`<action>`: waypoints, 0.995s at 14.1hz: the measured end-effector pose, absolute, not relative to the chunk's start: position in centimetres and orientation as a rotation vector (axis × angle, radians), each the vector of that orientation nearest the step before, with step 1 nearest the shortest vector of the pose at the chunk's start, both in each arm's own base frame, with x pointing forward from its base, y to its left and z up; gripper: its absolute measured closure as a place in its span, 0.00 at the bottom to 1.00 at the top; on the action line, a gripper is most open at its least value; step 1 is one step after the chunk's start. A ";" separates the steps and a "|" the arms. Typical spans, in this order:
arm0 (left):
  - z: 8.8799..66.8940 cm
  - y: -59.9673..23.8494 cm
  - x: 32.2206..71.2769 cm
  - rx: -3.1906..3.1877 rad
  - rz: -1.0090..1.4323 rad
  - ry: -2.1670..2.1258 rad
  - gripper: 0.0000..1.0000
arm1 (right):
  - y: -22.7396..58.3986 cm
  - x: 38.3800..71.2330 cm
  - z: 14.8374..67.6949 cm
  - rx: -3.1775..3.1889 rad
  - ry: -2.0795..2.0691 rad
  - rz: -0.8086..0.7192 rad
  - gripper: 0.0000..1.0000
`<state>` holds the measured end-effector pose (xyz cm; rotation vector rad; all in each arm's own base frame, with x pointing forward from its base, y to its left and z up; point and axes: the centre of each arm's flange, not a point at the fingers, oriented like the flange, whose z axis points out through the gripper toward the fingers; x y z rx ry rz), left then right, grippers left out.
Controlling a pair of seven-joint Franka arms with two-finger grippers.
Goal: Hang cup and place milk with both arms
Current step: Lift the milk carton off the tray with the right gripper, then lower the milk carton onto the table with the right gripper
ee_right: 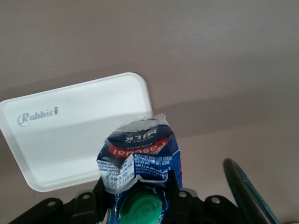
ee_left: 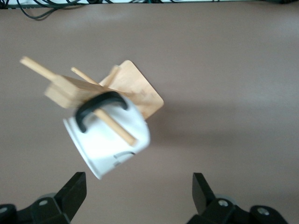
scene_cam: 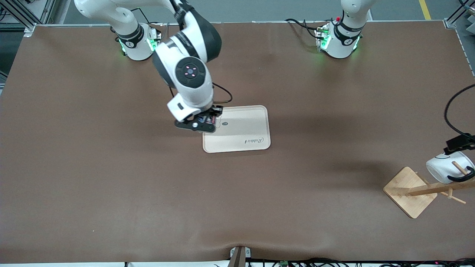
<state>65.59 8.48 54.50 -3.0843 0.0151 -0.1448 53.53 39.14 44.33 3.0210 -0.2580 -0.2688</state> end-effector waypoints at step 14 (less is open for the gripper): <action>63.7 1.4 60.6 -3.030 -0.154 0.088 0.00 | 2.8 61.8 44.1 3.124 -0.180 -0.367 0.49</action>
